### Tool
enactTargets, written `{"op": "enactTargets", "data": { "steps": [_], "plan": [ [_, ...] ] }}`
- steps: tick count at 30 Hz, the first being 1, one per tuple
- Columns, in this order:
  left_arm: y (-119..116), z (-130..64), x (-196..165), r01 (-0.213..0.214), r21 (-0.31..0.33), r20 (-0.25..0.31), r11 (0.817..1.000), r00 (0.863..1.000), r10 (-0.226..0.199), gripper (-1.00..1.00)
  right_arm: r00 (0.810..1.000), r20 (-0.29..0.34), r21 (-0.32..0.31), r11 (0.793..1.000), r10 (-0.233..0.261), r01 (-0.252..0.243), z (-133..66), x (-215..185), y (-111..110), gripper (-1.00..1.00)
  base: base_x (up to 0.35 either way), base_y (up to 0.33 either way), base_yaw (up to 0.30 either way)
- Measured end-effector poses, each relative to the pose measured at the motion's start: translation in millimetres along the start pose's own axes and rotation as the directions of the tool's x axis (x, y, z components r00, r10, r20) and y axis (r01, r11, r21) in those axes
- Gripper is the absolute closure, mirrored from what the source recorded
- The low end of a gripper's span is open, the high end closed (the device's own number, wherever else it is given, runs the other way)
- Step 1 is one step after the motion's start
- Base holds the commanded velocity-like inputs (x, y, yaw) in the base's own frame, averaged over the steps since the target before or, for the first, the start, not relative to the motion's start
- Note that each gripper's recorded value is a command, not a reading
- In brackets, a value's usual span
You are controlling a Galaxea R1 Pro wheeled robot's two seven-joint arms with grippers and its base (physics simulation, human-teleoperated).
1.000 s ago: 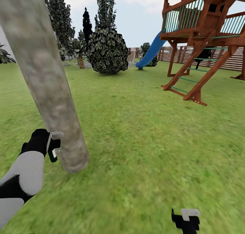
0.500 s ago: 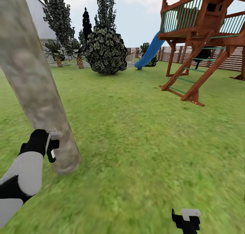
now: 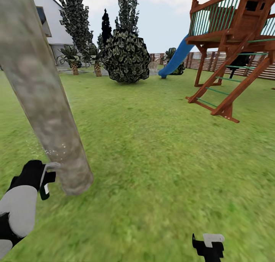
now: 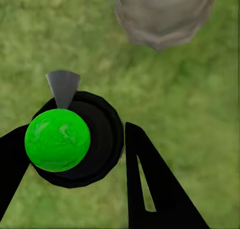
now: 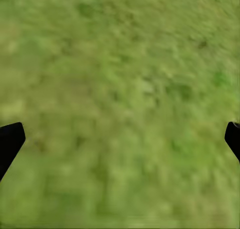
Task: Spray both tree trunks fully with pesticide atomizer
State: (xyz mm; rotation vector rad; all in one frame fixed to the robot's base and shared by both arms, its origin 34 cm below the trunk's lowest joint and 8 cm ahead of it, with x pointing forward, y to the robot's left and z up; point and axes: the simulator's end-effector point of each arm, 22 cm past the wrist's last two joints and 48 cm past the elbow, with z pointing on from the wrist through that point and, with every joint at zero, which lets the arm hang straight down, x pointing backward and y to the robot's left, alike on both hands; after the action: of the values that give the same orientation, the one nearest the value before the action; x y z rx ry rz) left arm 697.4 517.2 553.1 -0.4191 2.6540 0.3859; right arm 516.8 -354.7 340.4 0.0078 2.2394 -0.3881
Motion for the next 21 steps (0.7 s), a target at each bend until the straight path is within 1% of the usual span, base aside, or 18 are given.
{"op": "enactTargets", "data": {
  "steps": [3,4,5,6,7,8,9,11,12,13,15,16,17,18,20,21],
  "plan": [
    [-55.4,-1.3,3.8,-0.026,0.072,0.007,0.997,1.000,0.025,1.00,1.000,0.000,0.000,1.000,0.000,0.000,0.0,0.1,0.0,-1.00,0.000,0.000,0.013],
    [-64.2,-2.1,4.5,-0.033,0.081,0.007,0.996,0.999,0.032,1.00,1.000,0.000,0.000,1.000,0.000,0.000,0.0,0.1,0.0,-1.00,0.000,0.000,0.001],
    [-64.1,-2.2,4.1,-0.041,0.076,0.010,0.996,0.999,0.041,1.00,1.000,0.000,0.000,1.000,0.000,0.000,-0.1,0.2,0.1,-1.00,0.000,0.000,0.000],
    [-56.4,-1.2,4.6,-0.040,0.065,0.011,0.997,0.999,0.039,1.00,1.000,0.000,0.000,1.000,-0.001,0.001,-0.1,0.3,0.1,-1.00,0.000,0.000,0.000],
    [-47.4,3.2,12.6,-0.039,0.051,0.001,0.998,0.999,0.039,1.00,1.000,0.000,-0.001,1.000,-0.001,0.001,0.0,0.0,0.2,-1.00,0.090,0.000,0.000],
    [-43.7,9.3,24.4,-0.043,0.045,-0.009,0.998,0.999,0.044,1.00,1.000,0.000,-0.001,1.000,-0.001,0.001,0.0,0.1,0.2,-1.00,0.207,0.000,0.000],
    [-45.5,13.0,29.2,-0.051,0.046,-0.001,0.998,0.999,0.051,1.00,1.000,0.000,-0.001,1.000,-0.001,0.001,0.0,0.1,0.2,-1.00,0.271,0.000,0.000],
    [-55.9,20.0,33.9,-0.071,0.056,0.040,0.996,0.997,0.068,1.00,1.000,0.000,-0.001,1.000,-0.001,0.001,0.0,0.2,0.1,-1.00,0.324,0.000,0.000],
    [-62.2,20.1,33.7,-0.073,0.064,0.051,0.995,0.996,0.070,1.00,1.000,0.000,0.000,1.000,-0.001,0.001,-0.1,0.2,0.1,-1.00,0.335,0.000,0.000],
    [-62.2,19.6,32.5,-0.075,0.063,0.057,0.995,0.996,0.071,1.00,1.000,0.000,0.000,1.000,-0.001,0.001,-0.1,0.2,0.1,-1.00,0.215,0.000,0.000],
    [-51.3,19.5,29.4,-0.069,0.047,0.064,0.997,0.996,0.066,1.00,1.000,-0.001,-0.001,1.000,-0.001,0.001,-0.2,0.5,0.2,-1.00,0.073,0.000,0.000],
    [-33.1,21.5,30.3,-0.070,0.017,0.061,0.997,0.996,0.069,1.00,1.000,-0.001,-0.001,1.000,-0.002,0.002,-0.1,0.4,0.3,-1.00,0.015,0.000,0.000],
    [-20.9,24.4,35.0,-0.068,0.001,0.053,0.998,0.996,0.068,1.00,1.000,-0.001,-0.001,1.000,-0.002,0.002,0.0,0.2,0.3,-1.00,0.005,0.000,0.000],
    [-17.3,29.0,45.6,-0.068,-0.002,0.040,0.998,0.997,0.068,1.00,1.000,-0.002,-0.002,1.000,-0.002,0.002,-0.1,0.6,0.4,-1.00,0.002,0.000,0.000],
    [-22.8,34.5,57.7,-0.073,0.009,0.033,0.997,0.997,0.073,1.00,1.000,-0.001,-0.001,1.000,-0.001,0.001,-0.2,0.6,0.3,-1.00,0.001,0.000,0.113],
    [-29.1,35.6,54.7,-0.079,0.018,0.060,0.997,0.995,0.078,1.00,1.000,0.000,-0.001,1.000,-0.001,0.001,-0.1,0.3,0.1,-1.00,0.000,0.000,0.242]
  ]
}}
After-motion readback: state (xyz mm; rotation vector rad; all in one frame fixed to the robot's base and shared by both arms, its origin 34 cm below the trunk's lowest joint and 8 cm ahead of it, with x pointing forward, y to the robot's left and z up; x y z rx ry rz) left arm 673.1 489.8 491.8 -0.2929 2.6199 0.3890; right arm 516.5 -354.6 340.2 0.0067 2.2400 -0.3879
